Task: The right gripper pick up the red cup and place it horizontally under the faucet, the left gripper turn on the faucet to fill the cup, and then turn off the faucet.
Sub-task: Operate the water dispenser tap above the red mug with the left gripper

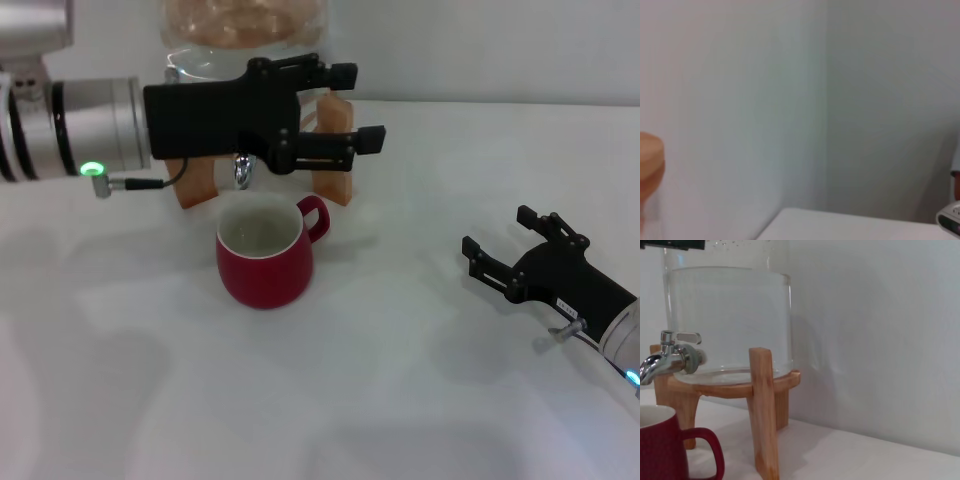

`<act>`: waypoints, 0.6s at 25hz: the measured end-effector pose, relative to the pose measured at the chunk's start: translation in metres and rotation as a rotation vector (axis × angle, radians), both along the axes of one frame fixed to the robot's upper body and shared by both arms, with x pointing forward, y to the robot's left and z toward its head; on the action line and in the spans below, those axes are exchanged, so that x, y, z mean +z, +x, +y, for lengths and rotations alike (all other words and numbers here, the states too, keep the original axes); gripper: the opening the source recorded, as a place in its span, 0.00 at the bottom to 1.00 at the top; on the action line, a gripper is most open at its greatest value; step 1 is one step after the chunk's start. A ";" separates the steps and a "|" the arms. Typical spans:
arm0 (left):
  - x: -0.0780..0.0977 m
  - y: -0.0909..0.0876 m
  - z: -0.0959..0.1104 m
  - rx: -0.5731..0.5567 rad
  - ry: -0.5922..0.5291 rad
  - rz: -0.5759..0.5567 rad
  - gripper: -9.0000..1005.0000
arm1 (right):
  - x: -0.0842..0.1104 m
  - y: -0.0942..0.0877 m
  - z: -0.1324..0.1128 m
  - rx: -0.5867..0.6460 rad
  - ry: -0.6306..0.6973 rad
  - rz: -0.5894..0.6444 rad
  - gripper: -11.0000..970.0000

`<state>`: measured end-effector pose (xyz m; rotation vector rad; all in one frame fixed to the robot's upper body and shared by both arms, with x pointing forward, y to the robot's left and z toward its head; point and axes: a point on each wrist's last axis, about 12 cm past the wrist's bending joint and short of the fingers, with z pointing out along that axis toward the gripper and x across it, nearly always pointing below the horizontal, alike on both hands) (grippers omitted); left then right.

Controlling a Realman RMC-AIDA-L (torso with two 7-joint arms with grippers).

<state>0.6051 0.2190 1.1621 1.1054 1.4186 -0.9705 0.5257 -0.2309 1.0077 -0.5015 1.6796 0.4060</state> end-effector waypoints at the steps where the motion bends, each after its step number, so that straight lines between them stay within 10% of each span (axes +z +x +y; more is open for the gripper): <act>1: -0.004 -0.002 0.002 0.010 -0.010 -0.010 0.87 | 0.000 0.000 0.000 0.000 0.000 0.000 0.90; 15: -0.069 -0.039 0.018 0.193 -0.082 -0.071 0.87 | -0.001 0.002 -0.003 -0.025 -0.006 0.007 0.90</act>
